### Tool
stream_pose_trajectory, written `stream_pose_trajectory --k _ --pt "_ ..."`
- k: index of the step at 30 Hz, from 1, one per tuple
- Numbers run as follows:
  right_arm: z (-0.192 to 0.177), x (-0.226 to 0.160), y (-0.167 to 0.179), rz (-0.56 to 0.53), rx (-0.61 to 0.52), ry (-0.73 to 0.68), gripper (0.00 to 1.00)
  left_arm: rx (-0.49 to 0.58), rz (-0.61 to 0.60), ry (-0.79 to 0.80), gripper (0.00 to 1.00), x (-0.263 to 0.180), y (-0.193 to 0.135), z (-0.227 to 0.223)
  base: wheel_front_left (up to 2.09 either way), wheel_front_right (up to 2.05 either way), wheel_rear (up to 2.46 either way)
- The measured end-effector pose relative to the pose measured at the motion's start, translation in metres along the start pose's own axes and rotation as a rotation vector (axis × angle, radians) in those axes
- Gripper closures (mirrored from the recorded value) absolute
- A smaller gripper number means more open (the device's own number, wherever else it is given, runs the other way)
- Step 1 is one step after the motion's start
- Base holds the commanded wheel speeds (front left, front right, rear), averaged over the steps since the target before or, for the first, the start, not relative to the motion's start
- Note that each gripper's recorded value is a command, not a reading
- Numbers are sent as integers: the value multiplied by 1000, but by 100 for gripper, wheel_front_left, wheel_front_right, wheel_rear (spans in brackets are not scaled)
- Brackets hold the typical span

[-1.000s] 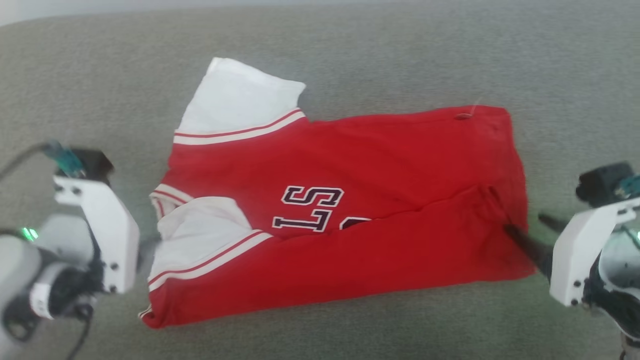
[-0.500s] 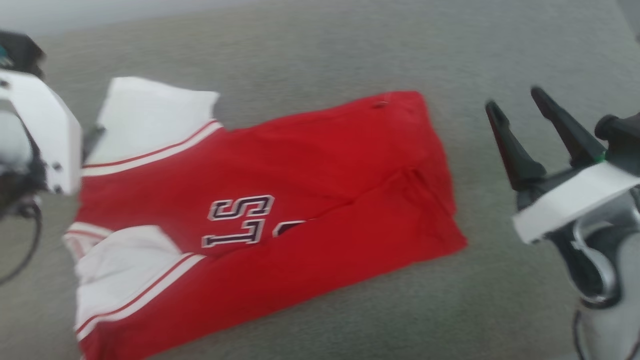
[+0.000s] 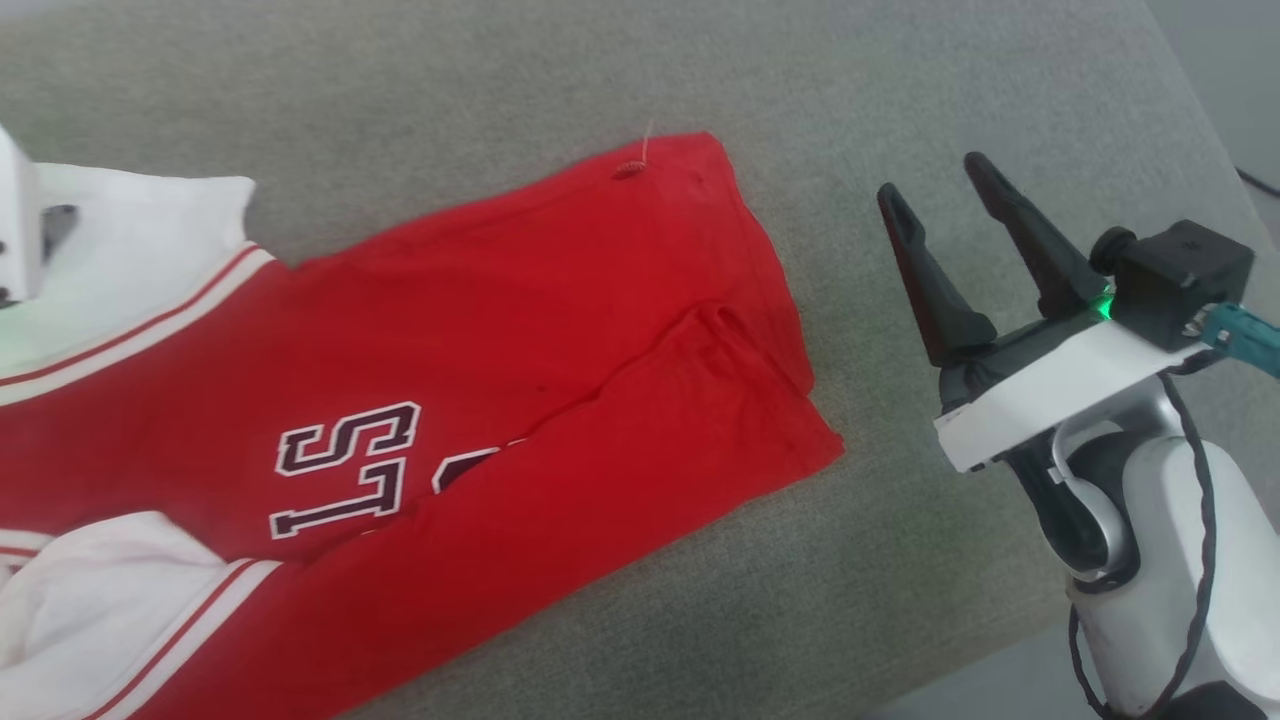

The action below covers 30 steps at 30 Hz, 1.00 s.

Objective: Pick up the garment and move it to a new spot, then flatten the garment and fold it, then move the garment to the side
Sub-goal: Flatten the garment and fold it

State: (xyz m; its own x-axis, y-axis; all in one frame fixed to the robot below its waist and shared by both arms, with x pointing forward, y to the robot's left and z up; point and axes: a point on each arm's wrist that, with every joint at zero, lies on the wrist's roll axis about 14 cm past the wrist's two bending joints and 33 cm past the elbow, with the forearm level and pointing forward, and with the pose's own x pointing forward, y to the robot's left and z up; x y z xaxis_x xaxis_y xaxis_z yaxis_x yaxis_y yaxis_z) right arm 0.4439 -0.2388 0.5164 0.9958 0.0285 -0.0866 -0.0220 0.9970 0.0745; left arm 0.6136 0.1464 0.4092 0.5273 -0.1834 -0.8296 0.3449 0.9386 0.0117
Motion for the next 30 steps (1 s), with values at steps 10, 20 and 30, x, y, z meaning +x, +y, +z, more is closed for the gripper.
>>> stream_pose_trajectory --k 10,20,30 --pt "-22 11 5 34 23 104 0 -107 21 147 100 34 12 -20 0 0 0" --pt "-45 54 19 137 -16 310 0 -116 -16 148 100 35 6 -19 0 0 0" --pt "-109 89 36 210 -62 725 0 -127 -30 106 100 33 8 -17 0 0 0"
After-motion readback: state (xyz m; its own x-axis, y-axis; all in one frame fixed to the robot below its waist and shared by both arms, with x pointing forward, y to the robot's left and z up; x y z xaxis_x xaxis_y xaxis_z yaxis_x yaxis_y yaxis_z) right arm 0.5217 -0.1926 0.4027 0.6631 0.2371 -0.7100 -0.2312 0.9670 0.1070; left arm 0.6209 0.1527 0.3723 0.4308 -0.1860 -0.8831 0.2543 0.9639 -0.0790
